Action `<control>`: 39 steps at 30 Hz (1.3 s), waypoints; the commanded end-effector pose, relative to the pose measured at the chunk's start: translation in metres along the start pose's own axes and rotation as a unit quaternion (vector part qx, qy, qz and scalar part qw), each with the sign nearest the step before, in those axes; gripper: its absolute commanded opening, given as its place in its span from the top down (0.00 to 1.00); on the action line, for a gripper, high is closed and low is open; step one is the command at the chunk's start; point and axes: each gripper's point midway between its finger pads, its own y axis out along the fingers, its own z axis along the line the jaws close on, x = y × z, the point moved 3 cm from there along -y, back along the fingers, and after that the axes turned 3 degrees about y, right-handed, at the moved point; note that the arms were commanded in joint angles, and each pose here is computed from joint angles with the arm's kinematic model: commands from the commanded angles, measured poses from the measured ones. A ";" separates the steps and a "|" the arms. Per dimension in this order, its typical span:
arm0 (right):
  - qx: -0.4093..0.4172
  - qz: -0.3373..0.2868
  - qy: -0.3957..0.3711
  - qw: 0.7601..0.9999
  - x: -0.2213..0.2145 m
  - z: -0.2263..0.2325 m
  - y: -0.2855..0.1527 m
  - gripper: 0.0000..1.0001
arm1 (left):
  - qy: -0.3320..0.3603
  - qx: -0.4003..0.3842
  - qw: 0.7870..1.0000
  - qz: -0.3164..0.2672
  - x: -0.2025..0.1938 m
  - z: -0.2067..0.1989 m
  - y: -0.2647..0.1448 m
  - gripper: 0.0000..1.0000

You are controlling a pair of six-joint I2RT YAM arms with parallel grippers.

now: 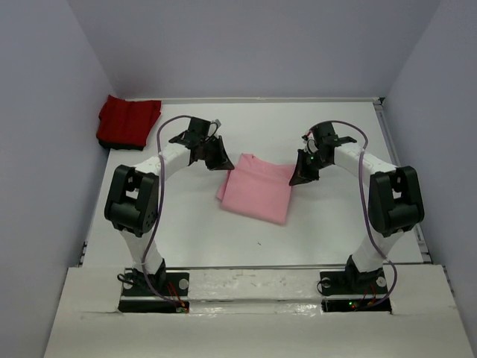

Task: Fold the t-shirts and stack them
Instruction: Fold the long partially folded tshirt into a neat square

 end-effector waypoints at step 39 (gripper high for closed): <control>0.014 0.015 0.010 1.000 0.025 -0.012 0.044 1.00 | 0.017 -0.014 0.996 0.090 -0.004 0.028 0.063 1.00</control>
